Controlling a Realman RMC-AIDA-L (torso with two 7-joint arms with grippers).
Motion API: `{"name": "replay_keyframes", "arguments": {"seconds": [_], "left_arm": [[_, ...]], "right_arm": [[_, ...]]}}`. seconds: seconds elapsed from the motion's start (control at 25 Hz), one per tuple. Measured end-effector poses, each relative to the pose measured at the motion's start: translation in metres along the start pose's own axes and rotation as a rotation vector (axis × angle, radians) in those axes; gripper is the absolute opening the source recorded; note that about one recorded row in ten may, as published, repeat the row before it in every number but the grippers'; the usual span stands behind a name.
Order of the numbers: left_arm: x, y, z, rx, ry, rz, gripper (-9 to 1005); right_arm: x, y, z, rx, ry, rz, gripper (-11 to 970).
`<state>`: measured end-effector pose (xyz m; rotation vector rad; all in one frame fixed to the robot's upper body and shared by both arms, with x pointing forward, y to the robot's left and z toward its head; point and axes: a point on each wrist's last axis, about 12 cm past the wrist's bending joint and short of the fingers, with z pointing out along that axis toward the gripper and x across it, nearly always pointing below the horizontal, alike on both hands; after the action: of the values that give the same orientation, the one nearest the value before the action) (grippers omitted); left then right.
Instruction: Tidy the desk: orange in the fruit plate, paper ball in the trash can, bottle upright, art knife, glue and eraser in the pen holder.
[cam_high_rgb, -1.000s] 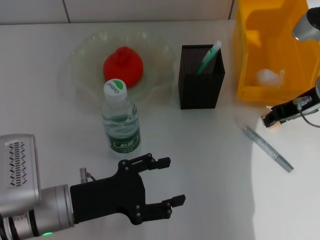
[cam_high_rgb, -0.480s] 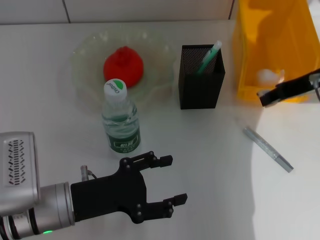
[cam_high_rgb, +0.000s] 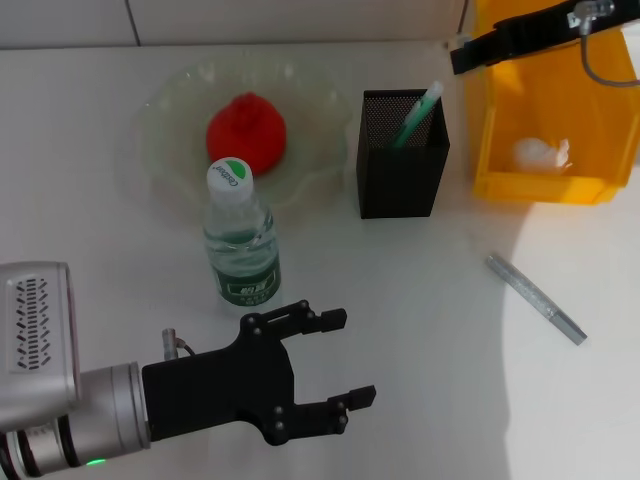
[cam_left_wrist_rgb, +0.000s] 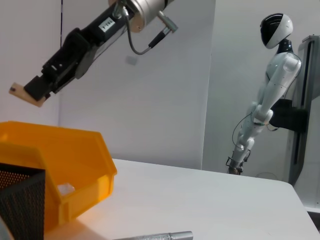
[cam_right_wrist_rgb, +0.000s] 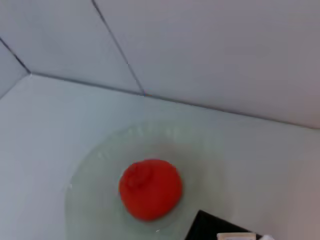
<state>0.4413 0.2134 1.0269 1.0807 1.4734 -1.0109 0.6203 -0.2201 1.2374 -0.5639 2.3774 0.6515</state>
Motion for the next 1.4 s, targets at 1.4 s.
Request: {"name": "replay_keyframes", "arguments": {"seconds": [1.4], "left_arm": [[-0.002, 0.003, 0.001, 0.001, -0.002, 0.006, 788]], "right_arm": [[-0.013, 0.015, 0.062, 0.02, 0.147, -0.092, 434]]}}
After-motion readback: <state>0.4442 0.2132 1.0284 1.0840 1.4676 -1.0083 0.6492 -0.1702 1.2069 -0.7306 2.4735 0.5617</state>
